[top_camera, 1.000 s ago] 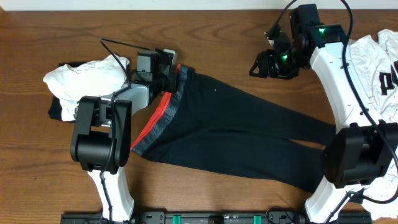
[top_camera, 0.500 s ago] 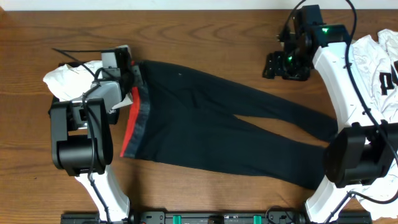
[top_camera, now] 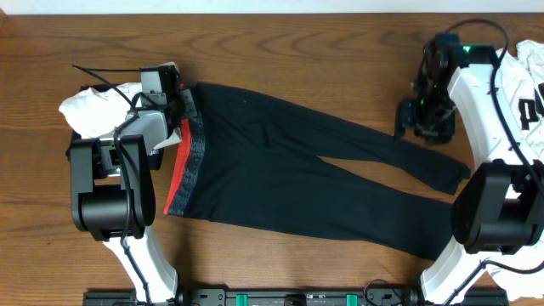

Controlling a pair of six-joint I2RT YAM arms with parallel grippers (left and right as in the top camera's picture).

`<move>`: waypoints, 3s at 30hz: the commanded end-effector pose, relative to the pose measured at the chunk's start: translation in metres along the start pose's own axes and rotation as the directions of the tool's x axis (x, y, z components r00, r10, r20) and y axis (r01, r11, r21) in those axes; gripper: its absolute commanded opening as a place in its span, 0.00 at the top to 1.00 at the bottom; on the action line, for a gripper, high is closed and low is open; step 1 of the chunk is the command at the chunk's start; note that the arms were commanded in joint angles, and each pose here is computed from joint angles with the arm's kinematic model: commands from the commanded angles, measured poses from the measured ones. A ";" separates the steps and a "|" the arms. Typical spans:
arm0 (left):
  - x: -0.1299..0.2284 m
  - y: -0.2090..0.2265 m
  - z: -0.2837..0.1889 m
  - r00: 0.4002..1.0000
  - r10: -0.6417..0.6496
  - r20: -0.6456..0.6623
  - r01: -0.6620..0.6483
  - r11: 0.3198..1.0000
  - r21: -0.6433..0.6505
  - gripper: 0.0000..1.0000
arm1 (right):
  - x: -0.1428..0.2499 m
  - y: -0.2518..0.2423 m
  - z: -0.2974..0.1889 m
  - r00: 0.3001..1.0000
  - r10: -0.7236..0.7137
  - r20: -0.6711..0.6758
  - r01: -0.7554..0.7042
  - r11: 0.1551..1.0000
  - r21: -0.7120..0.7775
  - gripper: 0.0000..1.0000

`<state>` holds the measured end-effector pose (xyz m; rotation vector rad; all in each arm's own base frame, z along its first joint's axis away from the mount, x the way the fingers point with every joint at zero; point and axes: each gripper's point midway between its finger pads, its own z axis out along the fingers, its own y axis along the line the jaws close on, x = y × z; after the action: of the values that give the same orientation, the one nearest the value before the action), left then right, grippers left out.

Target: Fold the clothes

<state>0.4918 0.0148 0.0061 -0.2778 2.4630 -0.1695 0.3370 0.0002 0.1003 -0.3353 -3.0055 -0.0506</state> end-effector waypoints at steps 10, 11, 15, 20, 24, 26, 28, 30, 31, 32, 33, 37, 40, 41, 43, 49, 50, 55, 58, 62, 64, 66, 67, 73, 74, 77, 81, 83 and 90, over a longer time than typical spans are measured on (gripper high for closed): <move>-0.008 0.000 -0.009 1.000 0.000 0.009 0.000 1.000 -0.014 0.83 | 0.002 -0.015 0.082 0.990 -0.138 -0.001 0.138 0.989 0.044 0.36; -0.008 0.000 -0.009 1.000 0.000 0.009 0.000 1.000 -0.014 0.83 | 0.004 -0.017 0.088 0.989 -0.146 0.000 0.145 0.988 0.055 0.36; -0.008 0.000 -0.009 1.000 0.000 0.010 0.000 1.000 -0.014 0.79 | 0.008 -0.032 0.101 0.991 -0.135 -0.003 0.134 0.983 0.125 0.51; -0.009 0.000 -0.009 1.000 0.000 0.010 0.000 1.000 -0.013 0.78 | 0.009 -0.032 0.104 0.991 -0.135 -0.004 0.135 0.983 0.125 0.75; -0.009 -0.001 -0.009 1.000 0.001 0.013 0.000 1.000 -0.013 0.78 | 0.004 -0.032 0.100 0.991 -0.137 0.013 0.134 0.983 0.129 0.92; -0.010 0.000 -0.009 1.000 0.000 0.014 0.000 1.000 -0.013 0.78 | -0.002 -0.033 0.095 0.990 -0.137 0.029 0.132 0.981 0.142 0.97; -0.009 -0.001 -0.009 1.000 0.001 0.013 0.000 1.000 -0.013 0.78 | -0.009 -0.032 0.089 0.989 -0.139 0.055 0.130 0.981 0.146 0.99; -0.009 -0.001 -0.009 1.000 0.001 0.014 0.000 1.000 -0.013 0.78 | -0.022 -0.034 0.079 0.984 -0.150 0.095 0.133 0.977 0.166 0.99; -0.009 -0.001 -0.009 1.000 0.001 0.014 0.000 1.000 -0.013 0.78 | -0.028 -0.035 0.074 0.982 -0.150 0.113 0.128 0.975 0.181 0.99; -0.009 0.000 -0.009 1.000 0.000 0.014 0.000 1.000 -0.013 0.78 | -0.036 -0.038 0.066 0.979 -0.149 0.142 0.119 0.972 0.203 0.99; -0.009 0.000 -0.009 1.000 0.000 0.014 0.000 1.000 -0.013 0.78 | -0.042 -0.040 0.062 0.976 -0.148 0.160 0.111 0.970 0.216 0.99; -0.009 -0.001 -0.009 1.000 0.001 0.013 0.000 1.000 -0.013 0.78 | -0.070 -0.046 0.042 0.955 -0.139 0.261 0.077 0.970 0.232 0.99; -0.009 0.000 -0.009 1.000 0.000 0.013 0.000 1.000 -0.013 0.78 | -0.086 -0.051 0.035 0.936 -0.144 0.322 0.069 0.970 0.232 0.99; -0.009 0.000 -0.009 1.000 0.000 0.013 0.000 1.000 -0.013 0.78 | -0.091 -0.053 0.033 0.929 -0.148 0.338 0.069 0.970 0.233 0.99; -0.009 0.000 -0.009 1.000 0.000 0.013 0.000 1.000 -0.013 0.78 | -0.097 -0.056 0.031 0.918 -0.173 0.356 0.088 0.966 0.243 0.99; -0.009 0.000 -0.009 1.000 0.000 0.013 0.000 1.000 -0.013 0.78 | -0.122 -0.072 0.019 0.868 -0.259 0.424 0.142 0.947 0.287 0.91; -0.009 0.000 -0.009 1.000 0.000 0.013 0.000 1.000 -0.013 0.78 | -0.125 -0.074 0.018 0.863 -0.257 0.435 0.137 0.948 0.288 0.83; -0.009 0.000 -0.009 1.000 0.000 0.010 0.001 1.000 -0.013 0.78 | -0.134 -0.084 0.011 0.848 -0.231 0.476 0.097 0.952 0.289 0.64; -0.008 0.000 -0.009 1.000 0.000 0.009 0.001 1.000 -0.014 0.78 | -0.117 -0.084 0.016 0.888 -0.215 0.406 0.110 0.957 0.267 0.47; -0.006 0.000 -0.009 1.000 -0.001 0.001 0.001 1.000 -0.015 0.76 | -0.087 -0.062 0.029 0.928 -0.207 0.309 0.176 0.976 0.125 0.41; -0.007 0.000 -0.009 1.000 -0.002 0.002 0.002 1.000 -0.015 0.74 | -0.075 -0.059 0.036 0.954 -0.134 0.268 0.118 0.990 0.076 0.49; -0.007 0.000 -0.009 1.000 -0.005 0.003 0.005 1.000 -0.015 0.73 | -0.067 -0.060 0.046 0.966 -0.086 0.245 0.073 0.995 0.062 0.52; -0.007 0.000 -0.009 1.000 -0.005 0.003 0.005 1.000 -0.015 0.73 | -0.066 -0.060 0.050 0.967 -0.087 0.241 0.073 0.995 0.064 0.52; -0.005 0.000 -0.009 1.000 -0.006 -0.006 0.006 1.000 -0.016 0.72 | -0.051 -0.077 0.074 0.979 -0.034 0.203 0.006 0.990 0.138 0.52; -0.005 0.000 -0.009 1.000 -0.006 -0.006 0.006 1.000 -0.016 0.72 | -0.050 -0.079 0.077 0.979 -0.029 0.203 -0.001 0.989 0.148 0.52; -0.005 0.000 -0.010 1.000 -0.007 -0.008 0.006 1.000 -0.013 0.71 | -0.049 -0.087 0.084 0.976 -0.010 0.219 -0.033 0.981 0.189 0.51; -0.004 -0.003 -0.010 1.000 -0.017 -0.010 0.017 1.000 0.002 0.71 | -0.055 -0.093 0.091 0.965 -0.006 0.261 -0.053 0.974 0.219 0.65; -0.004 -0.003 -0.010 1.000 -0.017 -0.011 0.017 1.000 0.002 0.71 | -0.061 -0.093 0.089 0.959 -0.006 0.284 -0.058 0.975 0.216 0.78; -0.004 -0.003 -0.010 1.000 -0.017 -0.011 0.017 1.000 0.002 0.71 | -0.084 -0.111 0.061 0.931 -0.019 0.364 -0.096 0.950 0.298 0.99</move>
<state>0.4856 0.0136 0.0049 -0.2906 2.4922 -0.1769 0.3741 -0.1030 0.0091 -0.3748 -3.2681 0.4067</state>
